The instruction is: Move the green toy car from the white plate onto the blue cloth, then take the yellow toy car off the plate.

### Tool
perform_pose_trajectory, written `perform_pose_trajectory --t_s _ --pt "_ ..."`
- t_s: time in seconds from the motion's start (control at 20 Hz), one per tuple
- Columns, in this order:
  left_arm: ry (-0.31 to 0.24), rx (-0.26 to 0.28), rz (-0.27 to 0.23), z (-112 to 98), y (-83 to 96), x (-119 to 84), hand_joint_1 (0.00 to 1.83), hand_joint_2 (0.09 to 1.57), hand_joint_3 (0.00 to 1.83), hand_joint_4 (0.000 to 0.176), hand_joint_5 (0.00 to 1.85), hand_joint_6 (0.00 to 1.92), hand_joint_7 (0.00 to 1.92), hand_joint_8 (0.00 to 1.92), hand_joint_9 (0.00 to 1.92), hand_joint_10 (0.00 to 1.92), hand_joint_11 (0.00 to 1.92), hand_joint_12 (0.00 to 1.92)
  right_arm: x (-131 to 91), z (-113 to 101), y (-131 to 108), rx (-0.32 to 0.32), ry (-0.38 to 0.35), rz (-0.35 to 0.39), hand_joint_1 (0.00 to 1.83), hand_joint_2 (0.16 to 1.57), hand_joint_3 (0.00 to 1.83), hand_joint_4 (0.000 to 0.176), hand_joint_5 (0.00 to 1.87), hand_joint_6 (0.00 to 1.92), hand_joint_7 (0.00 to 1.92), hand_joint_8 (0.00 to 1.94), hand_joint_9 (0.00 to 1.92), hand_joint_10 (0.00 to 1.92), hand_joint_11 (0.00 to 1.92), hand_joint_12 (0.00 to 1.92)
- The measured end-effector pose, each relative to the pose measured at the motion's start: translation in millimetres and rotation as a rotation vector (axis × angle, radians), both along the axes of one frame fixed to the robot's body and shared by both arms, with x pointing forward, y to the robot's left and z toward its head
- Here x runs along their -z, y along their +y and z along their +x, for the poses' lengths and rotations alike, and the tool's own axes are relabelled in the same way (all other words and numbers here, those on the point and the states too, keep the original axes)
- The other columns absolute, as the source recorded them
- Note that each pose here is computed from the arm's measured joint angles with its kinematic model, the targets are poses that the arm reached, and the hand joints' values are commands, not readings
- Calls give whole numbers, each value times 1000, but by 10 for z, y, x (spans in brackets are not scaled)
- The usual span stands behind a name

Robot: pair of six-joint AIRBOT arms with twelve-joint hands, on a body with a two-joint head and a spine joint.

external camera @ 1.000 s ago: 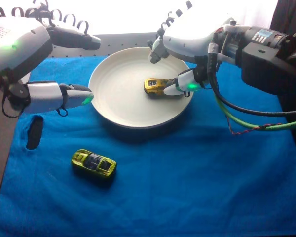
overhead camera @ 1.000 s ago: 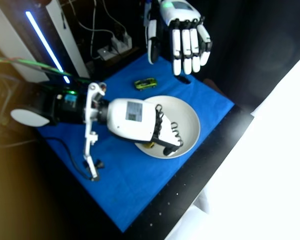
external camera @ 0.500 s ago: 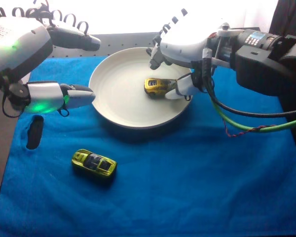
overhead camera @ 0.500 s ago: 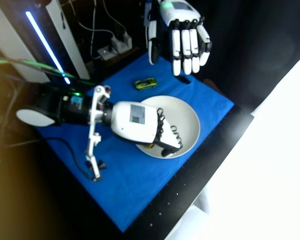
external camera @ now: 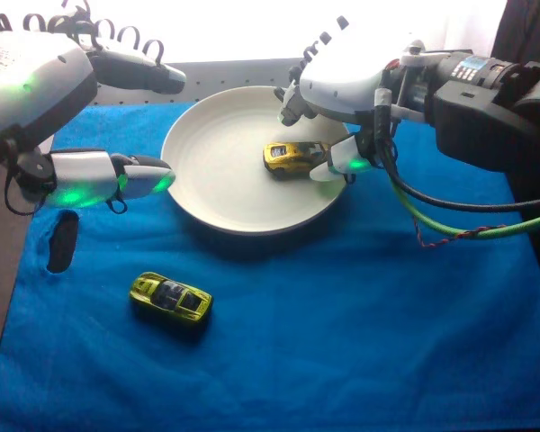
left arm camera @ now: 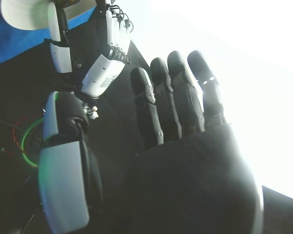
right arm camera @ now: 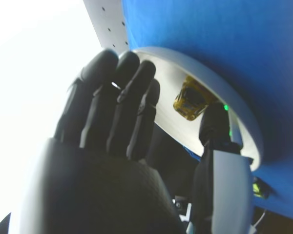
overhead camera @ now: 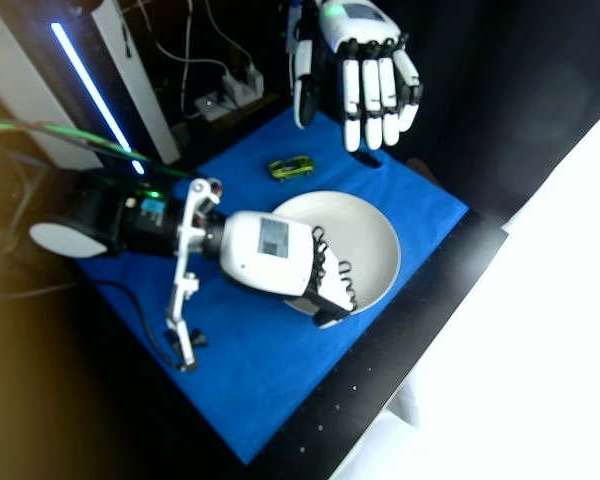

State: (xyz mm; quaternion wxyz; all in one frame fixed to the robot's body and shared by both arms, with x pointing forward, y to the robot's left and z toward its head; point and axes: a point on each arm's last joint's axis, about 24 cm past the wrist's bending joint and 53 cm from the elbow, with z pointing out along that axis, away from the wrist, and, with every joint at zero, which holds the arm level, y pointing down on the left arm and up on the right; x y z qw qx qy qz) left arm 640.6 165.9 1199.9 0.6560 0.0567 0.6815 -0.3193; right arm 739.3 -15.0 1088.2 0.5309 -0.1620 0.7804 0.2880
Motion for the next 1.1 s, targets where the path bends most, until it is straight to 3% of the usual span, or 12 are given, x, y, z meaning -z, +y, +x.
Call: perform_pose_trajectory --t_s 0.05,0.25,0.4,0.5,0.55,0.6,0.65,0.85,0.9,1.0,1.05,1.1 --pt "0 0 0 0 0 0 758 1028 1 8 661 1 551 0 482 2 0 1177 3 -4 9 -2 0 -1 915 1019 0 0 777 12 827 268 630 936 455 1617" --pt "0 0 0 0 -1 -2 768 1040 2 7 663 2 546 0 464 0 0 1068 13 -21 55 -10 0 -2 930 1020 0 0 921 72 872 295 590 990 368 1697" --pt "0 0 -1 1 -1 -3 772 1050 1 0 667 3 560 9 476 15 0 1096 13 -20 52 -11 -3 -5 957 1039 0 0 994 329 871 613 665 1148 460 1743" --pt "-1 2 1 -1 -4 -3 773 1052 1 5 667 3 562 7 481 13 0 1143 14 -31 64 -16 -9 -12 1016 1039 0 0 1050 418 901 918 786 1338 649 1801" --pt "-1 1 0 -1 -3 -3 767 1052 1 8 666 2 564 6 481 13 0 1145 14 -38 71 -19 -11 -15 1127 1073 3 0 1045 792 900 988 810 1374 694 1813" --pt "-1 1 0 -1 -3 -3 762 1048 0 10 673 4 561 4 477 9 0 1115 14 -45 80 -21 -11 -15 1147 1086 2 0 1029 896 881 1157 814 1518 731 1896" --pt "-2 1 0 -1 -3 -4 737 1057 1 33 655 0 518 0 427 0 0 1020 15 -50 86 -22 -10 -14 1148 1104 1 0 993 967 835 1153 785 1498 725 1872" --pt "-2 2 0 -1 -4 -4 746 1049 0 33 666 5 546 10 455 12 0 1061 15 -50 86 -22 -10 -14 1145 1114 1 0 975 997 877 1016 797 1373 689 1823" --pt "-1 1 0 -1 -3 -3 731 1046 0 35 669 6 563 13 475 17 0 1104 14 -50 86 -22 -11 -14 1143 1118 0 0 967 1009 883 1061 801 1433 703 1859" --pt "-1 1 0 -1 -3 -4 754 1046 0 20 664 2 551 3 470 9 0 1119 15 -62 99 -26 -11 -15 1144 1115 0 0 974 999 886 1196 815 1556 731 1912" --pt "-1 1 0 -1 -3 -3 753 1048 0 20 663 2 560 5 485 13 0 1152 16 -77 115 -30 -10 -14 1142 1120 1 0 963 1018 872 1224 812 1565 727 1919" --pt "-1 1 0 -1 -3 -4 751 1040 0 32 670 4 570 8 486 12 0 1158 16 -88 127 -33 -9 -13 1137 1128 1 0 948 1046 848 1253 799 1554 720 1908"
